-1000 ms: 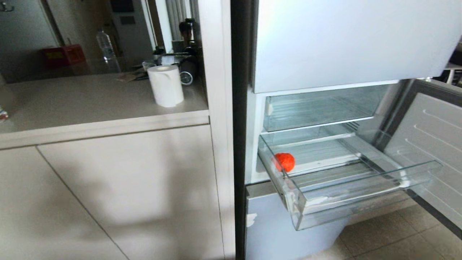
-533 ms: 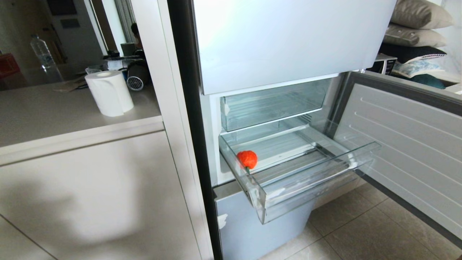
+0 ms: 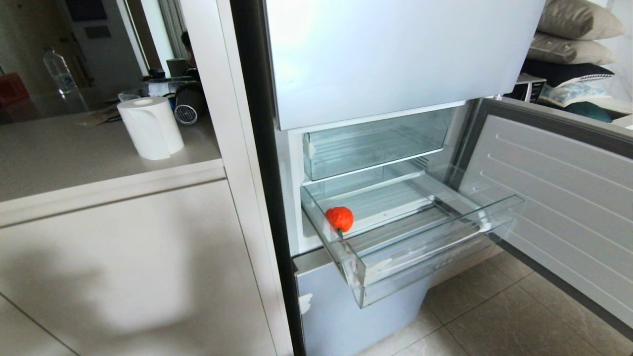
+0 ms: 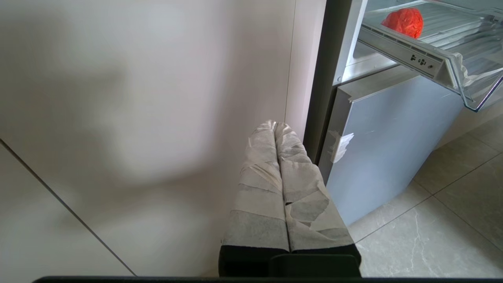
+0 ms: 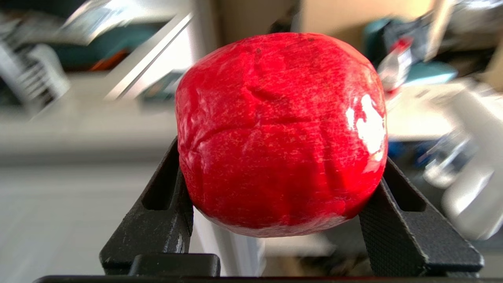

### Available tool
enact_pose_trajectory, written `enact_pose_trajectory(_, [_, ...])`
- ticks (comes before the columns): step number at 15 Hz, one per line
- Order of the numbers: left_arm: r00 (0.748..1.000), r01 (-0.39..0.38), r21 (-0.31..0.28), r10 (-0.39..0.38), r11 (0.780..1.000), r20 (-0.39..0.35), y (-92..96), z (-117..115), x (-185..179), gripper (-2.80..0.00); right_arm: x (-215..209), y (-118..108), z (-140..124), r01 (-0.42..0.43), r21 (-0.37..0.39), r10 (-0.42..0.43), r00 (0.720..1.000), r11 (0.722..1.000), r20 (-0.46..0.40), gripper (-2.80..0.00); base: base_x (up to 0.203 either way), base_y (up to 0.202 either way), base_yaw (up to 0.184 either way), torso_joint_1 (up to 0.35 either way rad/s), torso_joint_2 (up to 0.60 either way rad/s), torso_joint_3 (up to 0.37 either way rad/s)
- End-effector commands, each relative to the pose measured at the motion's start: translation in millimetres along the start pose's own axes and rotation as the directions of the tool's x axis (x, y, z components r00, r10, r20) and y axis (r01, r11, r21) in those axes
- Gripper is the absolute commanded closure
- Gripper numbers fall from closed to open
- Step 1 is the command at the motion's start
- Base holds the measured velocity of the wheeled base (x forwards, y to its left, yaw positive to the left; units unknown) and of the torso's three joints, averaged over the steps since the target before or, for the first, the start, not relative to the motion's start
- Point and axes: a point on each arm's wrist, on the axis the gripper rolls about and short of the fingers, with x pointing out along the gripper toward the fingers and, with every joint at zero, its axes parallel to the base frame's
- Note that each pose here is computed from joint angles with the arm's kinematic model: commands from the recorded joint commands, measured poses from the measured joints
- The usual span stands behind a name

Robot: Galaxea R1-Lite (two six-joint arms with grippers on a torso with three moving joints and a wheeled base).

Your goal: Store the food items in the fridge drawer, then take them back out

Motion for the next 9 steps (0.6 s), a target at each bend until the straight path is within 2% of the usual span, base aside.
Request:
enact_pose_trajectory(1, [1.000,0.000,0.000,0.000,1.000,-0.001,0.0,0.0,0.1,0.00,33.7,-19.1,14.4,0.088,0.010,-0.088,0.996,0.996,-0.002,0.00,0.000,0.000,0.000,0.000,0.00,0.000])
enact_pose_trajectory(4, [1.000,0.000,0.000,0.000,1.000,-0.001,0.0,0.0,0.1,0.00,68.8,-50.7,28.4,0.195,0.050,-0.195,0.981,0.980,-0.002,0.00,0.000,0.000,0.000,0.000,0.00,0.000])
enact_pose_trajectory(7, [1.000,0.000,0.000,0.000,1.000,-0.001,0.0,0.0,0.1,0.00,113.3,-87.5,10.4,0.258,0.080,-0.250,0.963,0.963,-0.098,0.00,0.000,0.000,0.000,0.000,0.00,0.000])
enact_pose_trajectory(9, [1.000,0.000,0.000,0.000,1.000,-0.001,0.0,0.0,0.1,0.00,137.2,-107.9,-8.5,0.254,0.089,-0.238,0.959,0.963,-0.157,0.00,0.000,0.000,0.000,0.000,0.00,0.000])
